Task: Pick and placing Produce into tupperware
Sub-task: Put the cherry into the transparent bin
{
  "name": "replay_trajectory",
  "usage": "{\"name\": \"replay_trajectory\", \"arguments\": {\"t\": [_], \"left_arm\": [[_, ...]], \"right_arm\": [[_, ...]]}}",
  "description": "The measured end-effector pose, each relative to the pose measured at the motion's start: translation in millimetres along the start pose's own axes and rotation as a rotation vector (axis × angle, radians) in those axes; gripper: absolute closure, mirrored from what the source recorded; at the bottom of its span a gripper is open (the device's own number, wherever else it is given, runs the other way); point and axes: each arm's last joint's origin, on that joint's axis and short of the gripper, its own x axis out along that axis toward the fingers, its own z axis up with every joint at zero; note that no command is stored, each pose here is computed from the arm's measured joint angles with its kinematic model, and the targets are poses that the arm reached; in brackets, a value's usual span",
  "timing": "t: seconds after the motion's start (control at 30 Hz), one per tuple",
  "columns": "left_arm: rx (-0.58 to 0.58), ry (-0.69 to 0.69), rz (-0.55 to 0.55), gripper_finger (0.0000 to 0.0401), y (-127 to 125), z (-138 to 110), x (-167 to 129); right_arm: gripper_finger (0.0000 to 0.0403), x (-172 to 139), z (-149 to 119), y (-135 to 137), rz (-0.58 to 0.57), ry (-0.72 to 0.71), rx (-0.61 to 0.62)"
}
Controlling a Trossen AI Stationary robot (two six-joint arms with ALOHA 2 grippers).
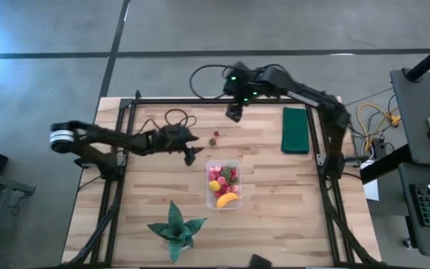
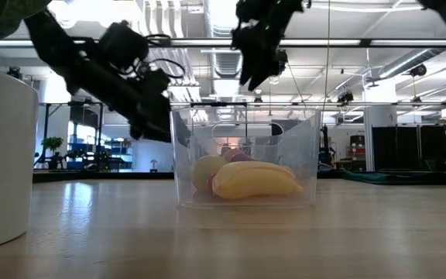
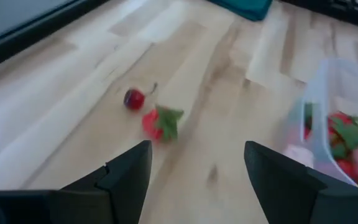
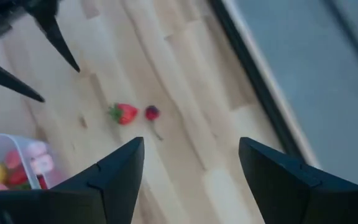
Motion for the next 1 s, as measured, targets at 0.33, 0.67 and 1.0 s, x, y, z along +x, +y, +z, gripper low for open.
{"name": "replay_trajectory", "arguments": {"t": [0.33,0.67,1.0], "left_arm": [[0.002,0.047,-0.016,0.016,14,9,66],[0.001,0.143,0.021,0.016,15,21,99],[0.062,0.113,0.082,0.016,21,41,97]], "right_arm": [[0.015,-63,-53,-9,-0.13,-0.053,0.035],[0.0147,-68,-97,-23,-0.165,-0.102,0.108],[0.0149,-57,-107,-29,-0.175,-0.099,0.12]]}}
